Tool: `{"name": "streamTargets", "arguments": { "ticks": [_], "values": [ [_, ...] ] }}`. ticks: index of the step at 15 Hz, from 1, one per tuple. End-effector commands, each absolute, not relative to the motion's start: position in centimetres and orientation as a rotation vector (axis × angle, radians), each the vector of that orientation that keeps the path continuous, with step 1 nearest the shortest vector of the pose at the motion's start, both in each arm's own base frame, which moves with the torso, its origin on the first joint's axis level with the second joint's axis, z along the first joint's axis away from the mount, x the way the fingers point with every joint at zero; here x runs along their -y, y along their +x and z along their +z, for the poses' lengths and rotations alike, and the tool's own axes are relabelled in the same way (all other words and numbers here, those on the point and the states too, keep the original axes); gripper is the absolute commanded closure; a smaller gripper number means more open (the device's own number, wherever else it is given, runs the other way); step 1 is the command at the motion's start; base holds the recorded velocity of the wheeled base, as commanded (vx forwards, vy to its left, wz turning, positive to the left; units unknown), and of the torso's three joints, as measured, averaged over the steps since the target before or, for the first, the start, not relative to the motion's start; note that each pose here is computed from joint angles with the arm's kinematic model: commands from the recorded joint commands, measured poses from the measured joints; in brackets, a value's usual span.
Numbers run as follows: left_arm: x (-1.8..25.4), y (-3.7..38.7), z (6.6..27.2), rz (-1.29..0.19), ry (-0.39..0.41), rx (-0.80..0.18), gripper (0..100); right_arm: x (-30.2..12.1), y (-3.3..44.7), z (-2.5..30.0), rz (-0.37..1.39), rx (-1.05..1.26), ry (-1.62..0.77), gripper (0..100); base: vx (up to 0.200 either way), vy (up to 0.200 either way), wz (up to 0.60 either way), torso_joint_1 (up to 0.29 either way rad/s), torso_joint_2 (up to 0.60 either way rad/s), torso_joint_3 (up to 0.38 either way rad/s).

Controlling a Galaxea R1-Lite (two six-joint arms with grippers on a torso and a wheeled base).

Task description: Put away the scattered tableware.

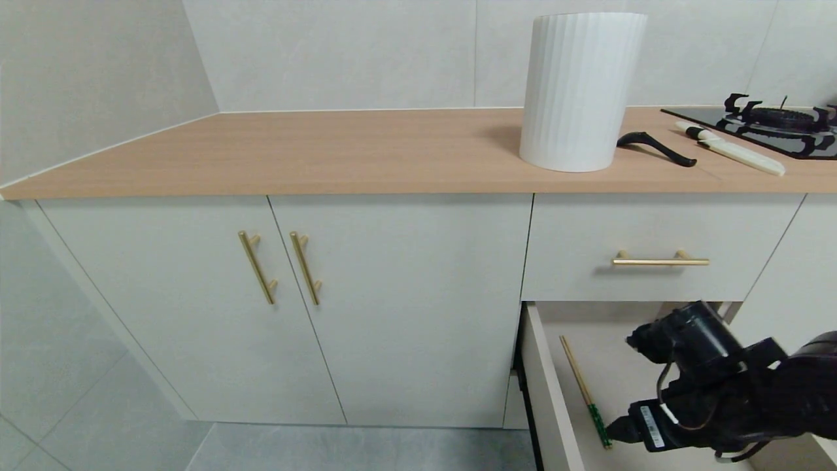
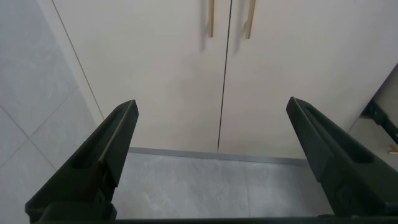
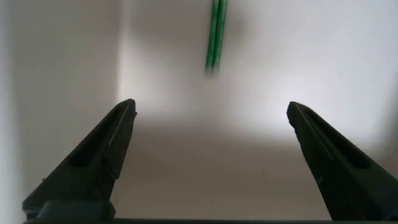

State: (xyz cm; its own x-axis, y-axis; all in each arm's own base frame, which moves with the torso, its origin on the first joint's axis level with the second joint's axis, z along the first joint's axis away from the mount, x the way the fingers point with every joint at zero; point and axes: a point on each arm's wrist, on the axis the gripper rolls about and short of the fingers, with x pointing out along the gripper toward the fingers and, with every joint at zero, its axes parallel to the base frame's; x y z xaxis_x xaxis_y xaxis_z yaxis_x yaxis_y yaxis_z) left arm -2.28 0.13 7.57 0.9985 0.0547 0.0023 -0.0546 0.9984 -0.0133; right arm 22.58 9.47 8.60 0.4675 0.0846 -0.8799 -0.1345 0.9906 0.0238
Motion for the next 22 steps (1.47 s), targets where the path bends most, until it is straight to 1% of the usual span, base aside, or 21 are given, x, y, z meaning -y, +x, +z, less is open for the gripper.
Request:
{"name": "streamTargets", "arguments": {
  "ticks": [1,4,8,12,18,22],
  "values": [
    [-0.1,-2.3,7.6,0.055,-0.014,0.003,0,-7.9,20.3,15.7,0.185,-0.869,0.031,0,0.0,0.0,0.0,0.0,0.0,0.0],
    [-0.1,-2.3,7.6,0.055,-0.014,0.003,0,-6.9,19.3,17.0,0.199,-0.805,-0.012,0,0.0,0.0,0.0,0.001,-0.02,-0.014],
    [-0.1,-2.3,7.6,0.055,-0.014,0.003,0,-6.4,18.1,18.2,0.206,-0.74,-0.002,0,0.0,0.0,0.0,0.028,-0.23,-0.294],
    [-0.1,-2.3,7.6,0.055,-0.014,0.003,0,-6.3,17.9,18.6,0.202,-0.721,-0.001,0,0.0,0.0,0.0,0.077,-0.53,-0.345],
    [-0.1,-2.3,7.6,0.055,-0.014,0.003,0,-5.9,18.1,18.7,0.182,-0.712,0.008,0,0.0,0.0,0.0,0.146,-0.47,-0.32],
    [-0.1,-2.3,7.6,0.055,-0.014,0.003,0,-4.9,19.6,20.5,0.161,-0.649,-0.009,0,0.0,0.0,0.0,0.182,-0.48,-0.308]
  ]
}}
